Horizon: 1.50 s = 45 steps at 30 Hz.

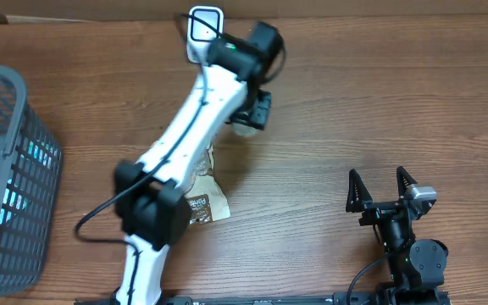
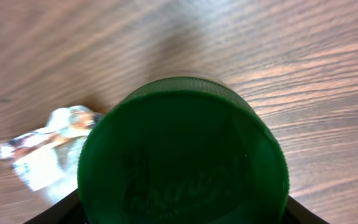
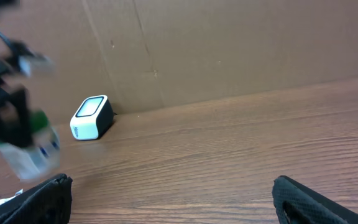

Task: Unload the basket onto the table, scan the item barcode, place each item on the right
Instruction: 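Carry the green-lid jar up to the white scanner, then set the jar down right of the bag and release it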

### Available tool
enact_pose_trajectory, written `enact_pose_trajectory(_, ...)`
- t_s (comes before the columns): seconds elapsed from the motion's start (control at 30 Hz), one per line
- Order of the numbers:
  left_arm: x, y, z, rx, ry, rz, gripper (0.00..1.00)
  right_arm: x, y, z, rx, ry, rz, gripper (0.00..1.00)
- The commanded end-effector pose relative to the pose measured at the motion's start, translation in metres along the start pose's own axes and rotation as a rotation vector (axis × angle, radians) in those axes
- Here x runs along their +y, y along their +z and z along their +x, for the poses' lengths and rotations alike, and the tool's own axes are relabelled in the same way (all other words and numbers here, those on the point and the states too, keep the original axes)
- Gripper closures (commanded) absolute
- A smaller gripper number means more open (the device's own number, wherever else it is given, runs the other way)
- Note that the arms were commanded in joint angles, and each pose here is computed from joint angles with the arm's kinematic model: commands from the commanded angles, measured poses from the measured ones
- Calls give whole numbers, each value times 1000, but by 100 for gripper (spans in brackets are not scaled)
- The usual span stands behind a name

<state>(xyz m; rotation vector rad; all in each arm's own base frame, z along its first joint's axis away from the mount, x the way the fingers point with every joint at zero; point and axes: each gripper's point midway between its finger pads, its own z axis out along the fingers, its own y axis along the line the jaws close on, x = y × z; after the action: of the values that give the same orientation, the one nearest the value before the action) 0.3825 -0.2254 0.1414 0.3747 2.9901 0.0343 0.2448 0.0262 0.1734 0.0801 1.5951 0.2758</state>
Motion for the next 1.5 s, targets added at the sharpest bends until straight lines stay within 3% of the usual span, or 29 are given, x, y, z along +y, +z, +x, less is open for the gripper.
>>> enact_pose_trajectory(0.0, -21, 30, 4, 53, -32, -18, 62, -2, 0, 2, -1, -8, 6, 0)
enact_pose_trajectory(0.33, -54, 65, 8, 72, -74, -35, 58, -2, 0, 2, -1, -8, 6, 0)
enact_pose_trajectory(0.6, -64, 64, 9, 63, -55, -21, 27, -2, 0, 2, -1, -8, 6, 0)
enact_pose_trajectory(0.77, -64, 64, 12, 74, -52, -17, 17, -2, 0, 2, -1, -8, 6, 0)
enact_pose_trajectory(0.93, -63, 63, 9, 67, -55, -14, 16, -2, 0, 2, -1, -8, 6, 0)
enact_pose_trajectory(1.07, -52, 33, -15, -17, -65, -3, 18, -2, 0, 2, -1, -8, 6, 0)
enact_pose_trajectory(1.23, -22, -45, -51, -200, -135, 48, 17, -2, 0, 2, -1, -8, 6, 0)
enact_pose_trajectory(1.47, 76, -168, -55, -452, -325, 82, 17, -2, 0, 2, -1, -8, 6, 0)
